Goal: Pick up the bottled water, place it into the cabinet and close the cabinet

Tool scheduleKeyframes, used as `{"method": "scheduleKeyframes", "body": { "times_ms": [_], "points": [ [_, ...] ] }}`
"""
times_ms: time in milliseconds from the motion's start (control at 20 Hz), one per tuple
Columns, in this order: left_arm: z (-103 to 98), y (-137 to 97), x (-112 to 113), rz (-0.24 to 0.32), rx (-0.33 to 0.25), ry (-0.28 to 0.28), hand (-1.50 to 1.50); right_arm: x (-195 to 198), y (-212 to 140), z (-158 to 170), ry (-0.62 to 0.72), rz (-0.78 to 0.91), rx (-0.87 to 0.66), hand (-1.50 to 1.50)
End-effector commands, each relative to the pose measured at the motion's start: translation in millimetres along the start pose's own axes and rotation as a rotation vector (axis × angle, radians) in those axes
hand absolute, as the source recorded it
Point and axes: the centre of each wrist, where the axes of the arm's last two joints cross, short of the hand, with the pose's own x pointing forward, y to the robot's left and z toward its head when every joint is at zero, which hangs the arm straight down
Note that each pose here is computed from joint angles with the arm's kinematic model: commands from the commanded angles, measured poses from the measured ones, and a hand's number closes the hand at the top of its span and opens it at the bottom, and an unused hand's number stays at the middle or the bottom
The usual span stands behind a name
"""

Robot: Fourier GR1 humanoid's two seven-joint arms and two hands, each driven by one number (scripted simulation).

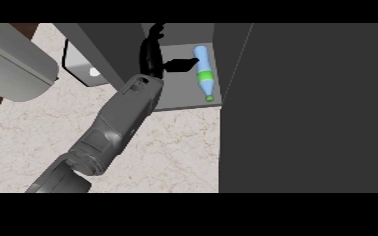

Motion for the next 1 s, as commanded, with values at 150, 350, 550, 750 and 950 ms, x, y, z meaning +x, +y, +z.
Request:
{"method": "scheduleKeyframes", "body": {
  "times_ms": [150, 350, 550, 750, 950],
  "points": [
    [-16, 4, 36, 0.347, 0.008, -0.149, 1.50, 16, 3, -7, -0.026, -0.066, -0.012, -1.50],
    [-9, -7, 44, 0.509, -0.109, -0.191, 1.50, 10, 3, -4, -0.013, -0.053, -0.019, -1.50],
    [-2, -10, 43, 0.539, -0.142, -0.182, 1.50, 19, 1, -12, -0.008, -0.057, 0.004, -1.50],
    [13, -10, 26, 0.553, -0.163, -0.171, 1.50, 13, 17, -7, -0.014, -0.070, -0.006, -1.50],
    [26, -15, 35, 0.665, -0.319, -0.147, 1.50, 23, 13, -12, -0.011, -0.033, -0.014, -1.50]
  ]
}}
